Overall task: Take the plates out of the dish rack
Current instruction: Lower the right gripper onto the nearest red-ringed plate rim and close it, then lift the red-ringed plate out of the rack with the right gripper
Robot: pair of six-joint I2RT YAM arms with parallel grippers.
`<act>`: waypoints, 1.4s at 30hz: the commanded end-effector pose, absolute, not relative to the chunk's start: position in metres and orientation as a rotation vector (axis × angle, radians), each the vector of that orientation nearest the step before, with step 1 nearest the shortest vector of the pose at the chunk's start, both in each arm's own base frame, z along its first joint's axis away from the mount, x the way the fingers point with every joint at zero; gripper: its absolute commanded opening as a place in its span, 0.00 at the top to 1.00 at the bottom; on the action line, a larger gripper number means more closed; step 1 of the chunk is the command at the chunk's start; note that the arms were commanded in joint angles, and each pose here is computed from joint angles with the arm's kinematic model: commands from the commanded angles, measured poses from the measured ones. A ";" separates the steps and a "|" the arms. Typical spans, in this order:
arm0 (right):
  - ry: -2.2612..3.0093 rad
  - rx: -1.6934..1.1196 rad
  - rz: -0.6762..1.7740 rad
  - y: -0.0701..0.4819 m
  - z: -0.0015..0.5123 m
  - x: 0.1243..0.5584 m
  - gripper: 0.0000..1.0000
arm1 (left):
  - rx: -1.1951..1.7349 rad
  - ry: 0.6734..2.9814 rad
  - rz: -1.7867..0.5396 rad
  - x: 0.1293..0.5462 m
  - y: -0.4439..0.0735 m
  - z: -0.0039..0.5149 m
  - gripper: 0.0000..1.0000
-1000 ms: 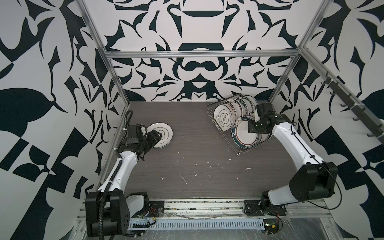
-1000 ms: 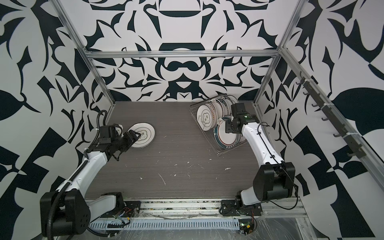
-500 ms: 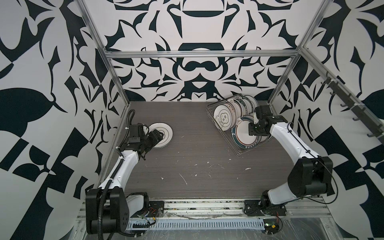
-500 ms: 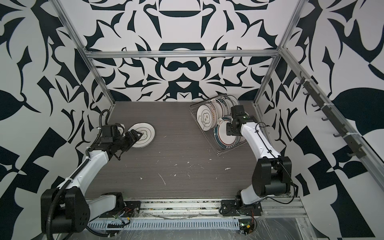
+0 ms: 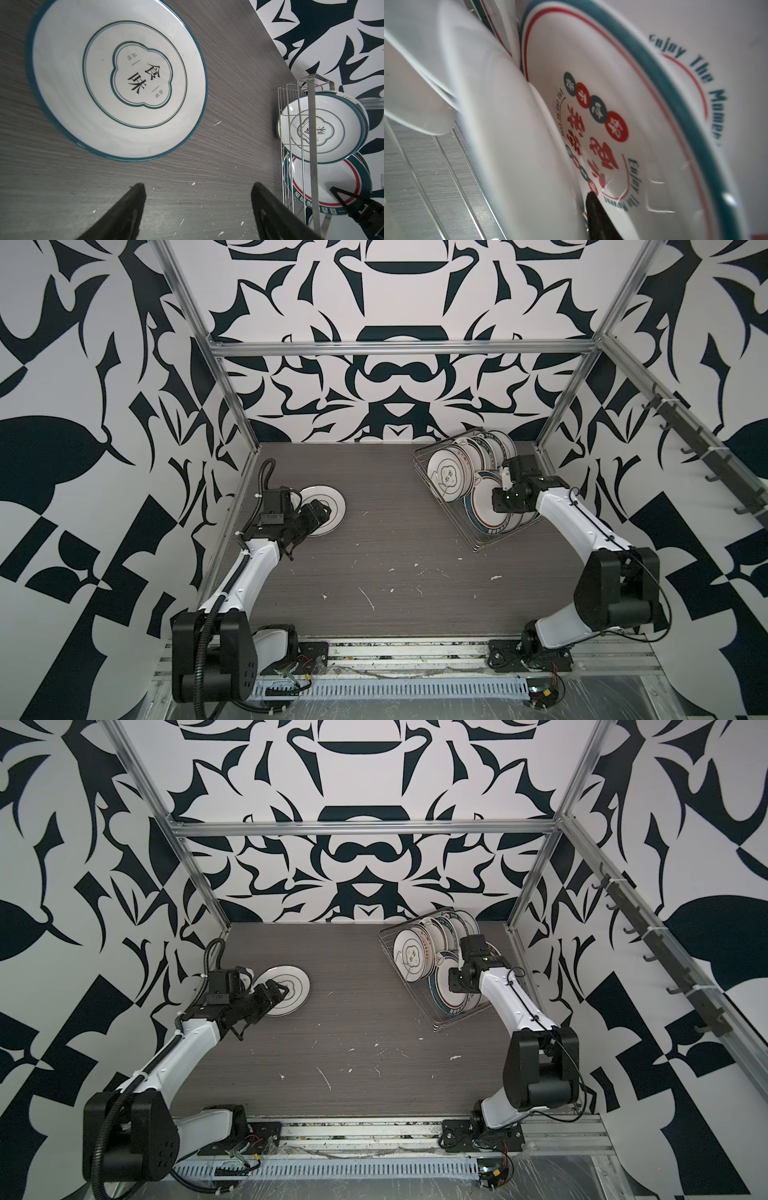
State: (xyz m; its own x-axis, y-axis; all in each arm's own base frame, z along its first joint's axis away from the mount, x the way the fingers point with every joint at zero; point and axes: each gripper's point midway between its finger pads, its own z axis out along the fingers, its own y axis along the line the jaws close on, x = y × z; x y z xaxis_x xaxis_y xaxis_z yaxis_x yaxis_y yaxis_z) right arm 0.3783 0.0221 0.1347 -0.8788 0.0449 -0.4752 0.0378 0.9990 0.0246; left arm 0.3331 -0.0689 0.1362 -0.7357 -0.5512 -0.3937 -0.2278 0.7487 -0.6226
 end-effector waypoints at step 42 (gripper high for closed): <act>2.074 0.161 0.549 0.070 0.328 0.334 1.00 | -0.678 2.424 -0.574 0.329 -0.048 0.132 0.01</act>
